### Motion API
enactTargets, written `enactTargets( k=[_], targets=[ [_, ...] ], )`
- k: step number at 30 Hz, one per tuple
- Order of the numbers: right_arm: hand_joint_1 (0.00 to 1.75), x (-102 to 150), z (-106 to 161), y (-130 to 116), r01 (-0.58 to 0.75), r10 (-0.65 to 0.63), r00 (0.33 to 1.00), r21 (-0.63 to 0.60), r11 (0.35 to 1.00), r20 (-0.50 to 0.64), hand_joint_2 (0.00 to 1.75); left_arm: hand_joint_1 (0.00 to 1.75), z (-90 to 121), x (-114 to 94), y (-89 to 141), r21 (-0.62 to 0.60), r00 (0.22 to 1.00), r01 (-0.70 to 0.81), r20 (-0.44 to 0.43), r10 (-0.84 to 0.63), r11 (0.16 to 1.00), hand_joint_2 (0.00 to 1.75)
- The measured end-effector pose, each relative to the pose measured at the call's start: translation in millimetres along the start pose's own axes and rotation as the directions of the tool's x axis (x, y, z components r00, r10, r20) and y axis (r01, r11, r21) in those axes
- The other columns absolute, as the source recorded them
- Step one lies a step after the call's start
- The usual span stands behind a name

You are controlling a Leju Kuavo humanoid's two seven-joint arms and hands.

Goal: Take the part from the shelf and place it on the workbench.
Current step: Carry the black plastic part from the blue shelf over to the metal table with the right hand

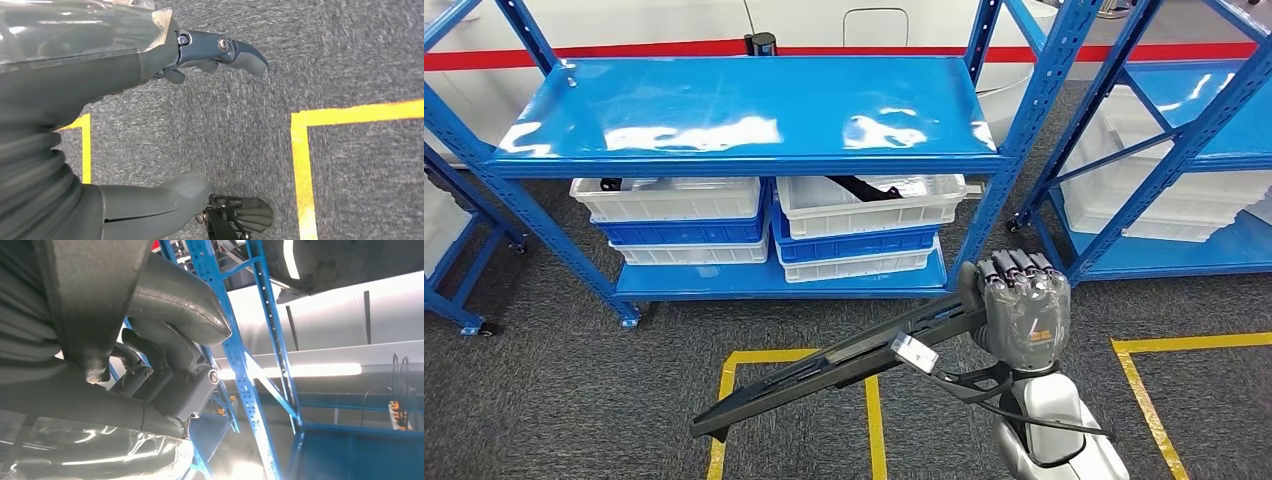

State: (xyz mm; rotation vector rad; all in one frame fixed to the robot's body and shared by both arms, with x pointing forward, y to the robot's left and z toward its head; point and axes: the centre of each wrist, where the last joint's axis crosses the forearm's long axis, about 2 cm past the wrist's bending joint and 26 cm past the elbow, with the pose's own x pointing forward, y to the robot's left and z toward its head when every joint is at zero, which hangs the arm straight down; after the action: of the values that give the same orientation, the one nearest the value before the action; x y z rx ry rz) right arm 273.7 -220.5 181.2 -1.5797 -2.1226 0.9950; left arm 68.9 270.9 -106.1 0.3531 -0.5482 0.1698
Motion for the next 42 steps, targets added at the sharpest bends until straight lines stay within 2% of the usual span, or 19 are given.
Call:
enactTargets(
  k=[10,42],
  targets=[
    [1.75,-6.6,12.0,-0.4,-0.012,0.012,1.0,0.011,1.0,0.018,1.75,0.0,-0.2,2.0,-1.9,-0.007,1.0,0.002,0.005,-0.002,1.0,1.75],
    [1.75,-0.1,8.2,2.1,0.005,-0.005,1.0,0.008,1.0,0.02,1.75,0.0,1.3,-1.9,-0.9,0.003,1.0,-0.006,-0.001,0.006,1.0,1.75]
  ],
)
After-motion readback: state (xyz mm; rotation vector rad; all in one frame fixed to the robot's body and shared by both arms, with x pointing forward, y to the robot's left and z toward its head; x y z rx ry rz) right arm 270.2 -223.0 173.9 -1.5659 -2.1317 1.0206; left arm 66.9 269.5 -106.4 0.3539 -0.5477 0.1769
